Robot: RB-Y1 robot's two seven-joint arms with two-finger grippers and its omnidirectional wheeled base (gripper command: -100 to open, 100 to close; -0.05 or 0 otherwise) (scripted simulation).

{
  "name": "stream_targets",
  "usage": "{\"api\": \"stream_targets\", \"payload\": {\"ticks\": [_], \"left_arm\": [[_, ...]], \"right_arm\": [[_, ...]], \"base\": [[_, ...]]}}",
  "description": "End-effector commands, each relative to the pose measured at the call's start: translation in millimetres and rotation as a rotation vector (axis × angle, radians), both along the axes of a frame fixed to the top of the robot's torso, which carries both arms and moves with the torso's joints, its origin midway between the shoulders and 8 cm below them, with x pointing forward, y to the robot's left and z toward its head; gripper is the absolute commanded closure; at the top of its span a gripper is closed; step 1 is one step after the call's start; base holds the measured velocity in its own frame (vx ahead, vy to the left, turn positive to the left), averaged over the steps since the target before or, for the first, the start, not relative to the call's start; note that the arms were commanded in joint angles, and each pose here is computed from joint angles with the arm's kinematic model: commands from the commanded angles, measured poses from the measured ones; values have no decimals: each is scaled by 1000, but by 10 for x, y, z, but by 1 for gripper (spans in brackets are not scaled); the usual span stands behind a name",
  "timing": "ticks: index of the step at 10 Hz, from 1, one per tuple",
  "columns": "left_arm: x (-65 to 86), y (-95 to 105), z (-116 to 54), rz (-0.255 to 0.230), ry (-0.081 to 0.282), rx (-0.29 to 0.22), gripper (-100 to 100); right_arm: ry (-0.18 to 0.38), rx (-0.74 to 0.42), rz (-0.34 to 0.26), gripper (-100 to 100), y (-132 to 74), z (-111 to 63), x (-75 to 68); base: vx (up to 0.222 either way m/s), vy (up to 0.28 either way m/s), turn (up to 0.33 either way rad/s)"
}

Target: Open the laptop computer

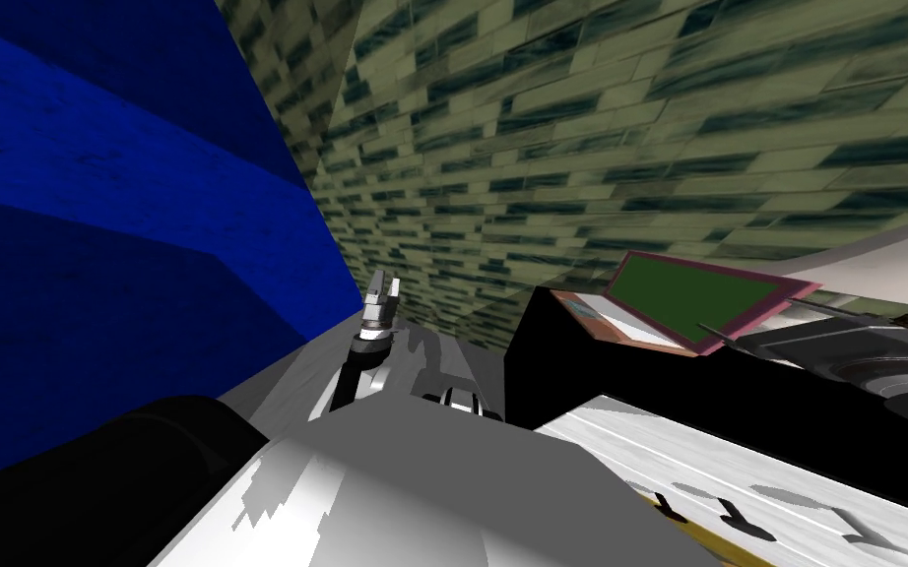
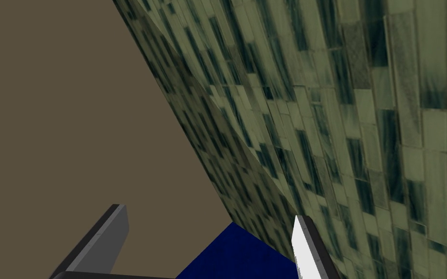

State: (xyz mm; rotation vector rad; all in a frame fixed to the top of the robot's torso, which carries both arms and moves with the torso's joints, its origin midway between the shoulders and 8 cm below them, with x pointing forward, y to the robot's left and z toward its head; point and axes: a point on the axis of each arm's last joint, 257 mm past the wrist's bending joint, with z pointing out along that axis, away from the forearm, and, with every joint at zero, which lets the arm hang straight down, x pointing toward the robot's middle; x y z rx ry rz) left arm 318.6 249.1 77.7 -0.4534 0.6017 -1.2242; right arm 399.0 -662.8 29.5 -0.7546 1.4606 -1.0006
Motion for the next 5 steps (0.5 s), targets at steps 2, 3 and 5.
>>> {"api": "stream_targets", "payload": {"ticks": [2, 3, 5], "left_arm": [[0, 0, 0, 0, 0, 0, 0], [0, 0, 0, 0, 0, 0, 0], [0, 0, 0, 0, 0, 0, 0]], "right_arm": [[15, -8, -3, -100, -146, 270, -92], [18, -9, -3, -100, -181, 345, -114], [23, -13, -3, -100, -224, 460, -142]], "base": [[-24, -55, 80], [-18, -50, 110], [-22, -41, 68]]}}
